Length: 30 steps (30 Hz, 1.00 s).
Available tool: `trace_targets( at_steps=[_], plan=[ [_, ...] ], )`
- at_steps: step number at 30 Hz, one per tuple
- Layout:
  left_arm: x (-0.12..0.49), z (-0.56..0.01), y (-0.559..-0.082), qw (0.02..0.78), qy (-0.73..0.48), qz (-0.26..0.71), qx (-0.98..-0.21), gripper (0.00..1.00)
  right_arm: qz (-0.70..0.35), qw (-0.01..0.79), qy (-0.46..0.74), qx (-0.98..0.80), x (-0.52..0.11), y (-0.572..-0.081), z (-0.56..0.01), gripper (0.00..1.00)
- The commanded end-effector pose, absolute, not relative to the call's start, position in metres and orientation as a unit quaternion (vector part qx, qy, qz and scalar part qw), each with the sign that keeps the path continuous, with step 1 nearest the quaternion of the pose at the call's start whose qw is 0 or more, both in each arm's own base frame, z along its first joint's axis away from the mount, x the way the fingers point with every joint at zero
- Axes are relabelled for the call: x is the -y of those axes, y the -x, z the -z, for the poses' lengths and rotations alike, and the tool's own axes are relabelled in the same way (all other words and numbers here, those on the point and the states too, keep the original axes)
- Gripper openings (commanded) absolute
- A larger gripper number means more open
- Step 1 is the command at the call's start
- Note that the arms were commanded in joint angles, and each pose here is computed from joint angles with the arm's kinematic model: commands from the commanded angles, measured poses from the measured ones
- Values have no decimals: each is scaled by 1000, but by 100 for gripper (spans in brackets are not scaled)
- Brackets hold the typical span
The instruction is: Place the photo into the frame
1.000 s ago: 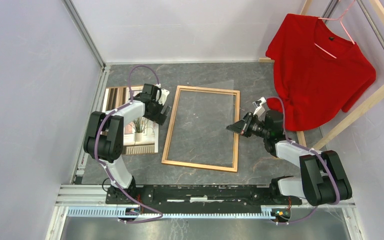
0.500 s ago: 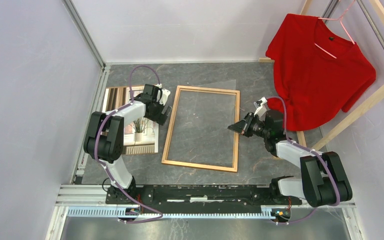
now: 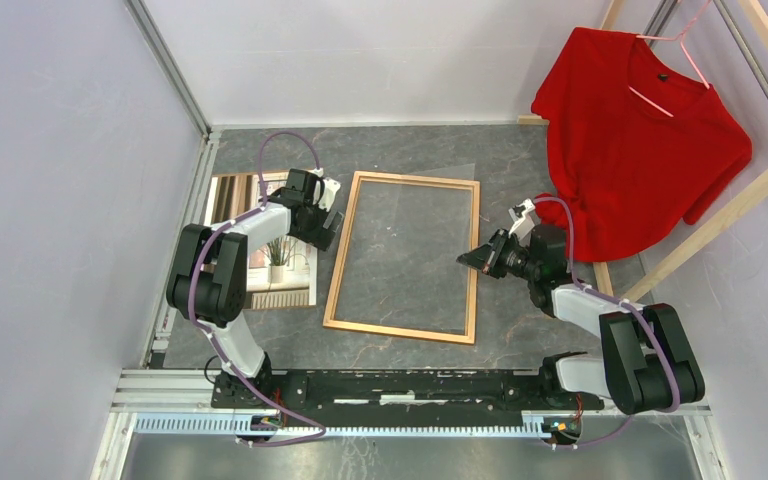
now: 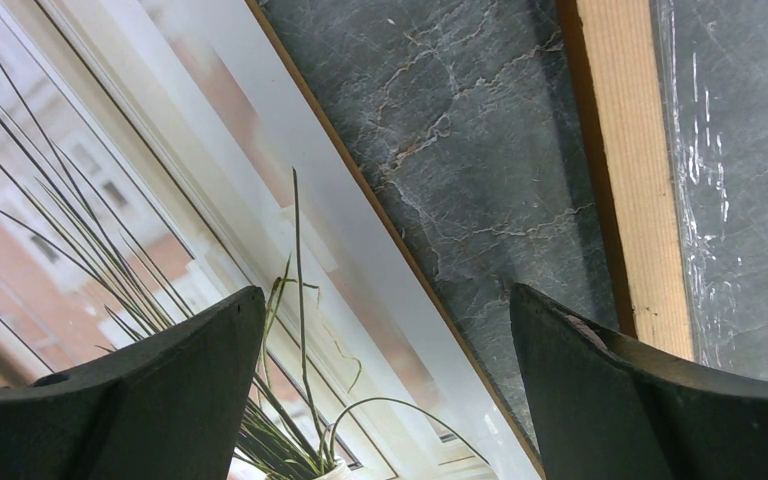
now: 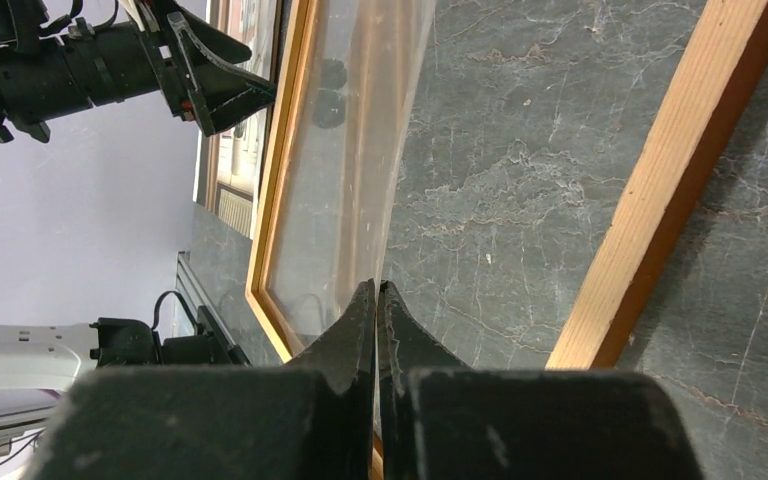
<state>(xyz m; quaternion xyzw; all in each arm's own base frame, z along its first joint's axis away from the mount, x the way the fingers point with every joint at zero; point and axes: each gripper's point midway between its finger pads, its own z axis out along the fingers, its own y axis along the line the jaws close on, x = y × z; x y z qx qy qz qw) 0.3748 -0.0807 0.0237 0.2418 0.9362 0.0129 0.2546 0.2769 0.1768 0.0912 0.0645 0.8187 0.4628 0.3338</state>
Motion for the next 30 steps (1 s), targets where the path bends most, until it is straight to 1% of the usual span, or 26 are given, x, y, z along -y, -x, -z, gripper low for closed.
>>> trace_targets(
  at_steps=[1,10,19,30],
  plan=[
    [81,-29,-374,263,-242,-18,-934,98,-468,368,-43,-802,-177,-285,-106,0],
    [82,-28,-374,264,-241,-15,-934,97,-487,352,-46,-798,-181,-279,-105,0],
    [96,-14,-359,256,-248,5,-934,97,-577,320,-79,-747,-196,-270,-126,0],
    [100,-5,-352,246,-254,19,-935,97,-586,320,-79,-740,-199,-271,-130,0]
  ],
)
